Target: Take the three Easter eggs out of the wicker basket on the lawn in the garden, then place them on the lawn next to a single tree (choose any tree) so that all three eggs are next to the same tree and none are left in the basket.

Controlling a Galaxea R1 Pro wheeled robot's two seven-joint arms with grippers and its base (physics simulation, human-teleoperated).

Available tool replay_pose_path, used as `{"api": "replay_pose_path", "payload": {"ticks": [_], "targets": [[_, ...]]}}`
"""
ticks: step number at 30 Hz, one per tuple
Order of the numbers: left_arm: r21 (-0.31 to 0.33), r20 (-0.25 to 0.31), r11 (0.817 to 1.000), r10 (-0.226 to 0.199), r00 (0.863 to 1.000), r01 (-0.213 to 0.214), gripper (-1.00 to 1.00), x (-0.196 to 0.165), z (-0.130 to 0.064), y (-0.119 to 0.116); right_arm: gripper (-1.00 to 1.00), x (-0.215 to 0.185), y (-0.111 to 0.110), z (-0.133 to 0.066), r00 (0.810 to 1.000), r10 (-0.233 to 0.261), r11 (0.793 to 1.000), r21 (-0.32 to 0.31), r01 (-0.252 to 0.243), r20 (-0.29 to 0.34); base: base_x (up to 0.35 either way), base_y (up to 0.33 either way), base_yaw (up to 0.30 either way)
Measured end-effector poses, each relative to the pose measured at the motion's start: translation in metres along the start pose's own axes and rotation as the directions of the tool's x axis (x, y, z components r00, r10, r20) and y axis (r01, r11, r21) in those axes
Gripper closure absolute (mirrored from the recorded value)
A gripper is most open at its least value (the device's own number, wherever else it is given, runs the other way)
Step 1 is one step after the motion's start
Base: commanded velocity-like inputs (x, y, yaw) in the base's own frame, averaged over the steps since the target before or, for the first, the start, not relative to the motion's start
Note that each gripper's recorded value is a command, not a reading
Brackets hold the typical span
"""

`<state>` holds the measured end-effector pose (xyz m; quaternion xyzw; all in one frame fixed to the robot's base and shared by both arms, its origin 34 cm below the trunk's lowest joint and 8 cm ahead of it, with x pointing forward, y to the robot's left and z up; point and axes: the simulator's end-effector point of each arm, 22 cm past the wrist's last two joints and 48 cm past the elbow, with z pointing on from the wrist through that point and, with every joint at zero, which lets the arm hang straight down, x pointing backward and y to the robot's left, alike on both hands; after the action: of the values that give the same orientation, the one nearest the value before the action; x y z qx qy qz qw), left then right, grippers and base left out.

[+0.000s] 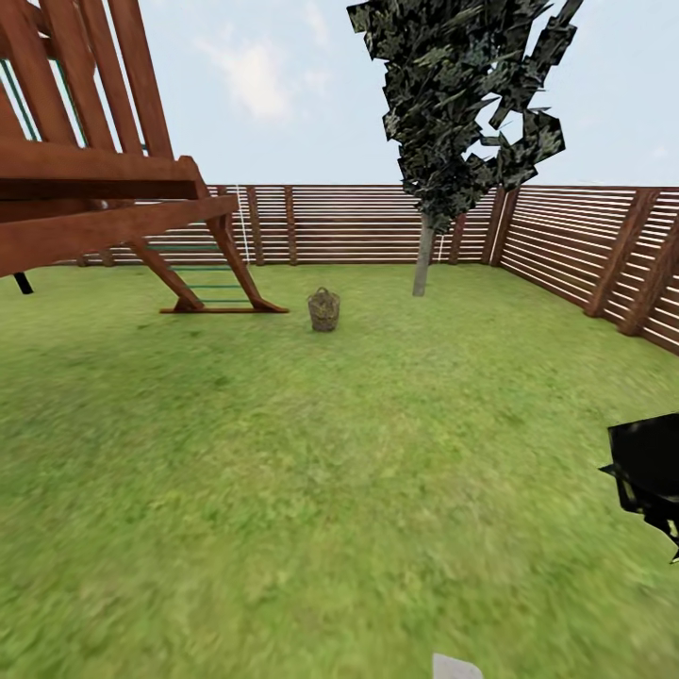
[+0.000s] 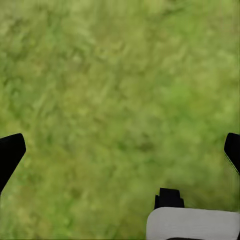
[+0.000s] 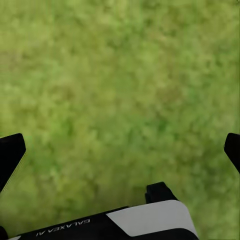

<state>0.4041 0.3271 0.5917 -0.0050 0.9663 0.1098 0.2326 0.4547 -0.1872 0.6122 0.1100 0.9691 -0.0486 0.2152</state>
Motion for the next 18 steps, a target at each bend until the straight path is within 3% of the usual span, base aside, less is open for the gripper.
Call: {"api": "replay_pose_path", "payload": {"ticks": [18], "targets": [[0.000,0.000,1.000,0.000,1.000,0.000,-1.00,-0.0001,0.0000,0.0000,-1.00,0.0001,-0.0001,0.0000,1.000,0.000,1.000,0.001,0.000,-0.001,0.293,0.000,0.000]]}}
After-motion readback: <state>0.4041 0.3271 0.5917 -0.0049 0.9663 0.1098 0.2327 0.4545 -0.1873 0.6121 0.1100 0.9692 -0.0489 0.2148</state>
